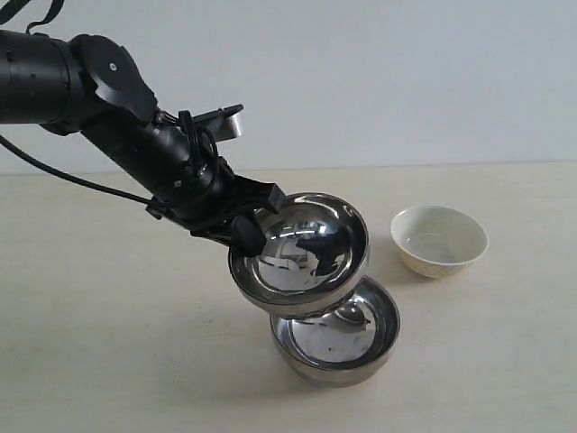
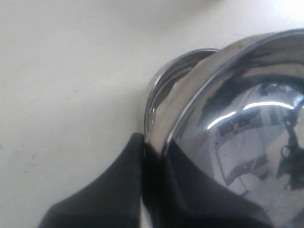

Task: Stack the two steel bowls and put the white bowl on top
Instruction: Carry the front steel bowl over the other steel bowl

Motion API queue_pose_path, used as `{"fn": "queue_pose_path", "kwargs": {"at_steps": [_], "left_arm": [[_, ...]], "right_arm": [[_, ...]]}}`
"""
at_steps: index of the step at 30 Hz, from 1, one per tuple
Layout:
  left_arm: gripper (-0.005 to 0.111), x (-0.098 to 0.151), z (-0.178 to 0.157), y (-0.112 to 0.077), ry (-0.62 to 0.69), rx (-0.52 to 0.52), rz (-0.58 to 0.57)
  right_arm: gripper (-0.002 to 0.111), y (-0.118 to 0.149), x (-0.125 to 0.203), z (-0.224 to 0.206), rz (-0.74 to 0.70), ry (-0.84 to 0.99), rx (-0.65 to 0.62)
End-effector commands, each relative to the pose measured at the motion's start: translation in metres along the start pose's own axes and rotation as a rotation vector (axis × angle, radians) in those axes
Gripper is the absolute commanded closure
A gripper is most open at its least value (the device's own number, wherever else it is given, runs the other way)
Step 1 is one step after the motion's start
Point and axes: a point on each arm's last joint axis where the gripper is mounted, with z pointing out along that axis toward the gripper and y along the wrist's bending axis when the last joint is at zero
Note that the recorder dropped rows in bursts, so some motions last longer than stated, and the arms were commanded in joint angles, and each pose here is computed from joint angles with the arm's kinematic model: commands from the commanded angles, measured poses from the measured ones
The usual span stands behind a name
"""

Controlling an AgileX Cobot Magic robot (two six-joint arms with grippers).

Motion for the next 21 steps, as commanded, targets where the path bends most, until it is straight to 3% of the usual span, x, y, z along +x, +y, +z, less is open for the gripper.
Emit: {"fn": "queue_pose_path", "kwargs": {"at_steps": [1, 8, 16, 21], "left_arm": [[0.103, -0.004, -0.002, -0.007, -0.016, 0.014, 0.020], [0.103, -0.013, -0.009, -0.026, -0.021, 0.034, 0.064], [0.103, -0.019, 0.004, -0.022, 0.097, 0.024, 0.032], [0.103, -0.025, 0.012, -0.024, 0.100, 0.018, 0.033]], "right_arm": [[0.108, 0.000, -0.001, 0.000, -0.003, -0.017, 0.001], [0.108, 0.000, -0.001, 0.000, -0.003, -0.017, 0.001], [0.108, 0.000, -0.001, 0.000, -0.003, -0.017, 0.001], [0.108, 0.000, -0.001, 0.000, -0.003, -0.017, 0.001]]}}
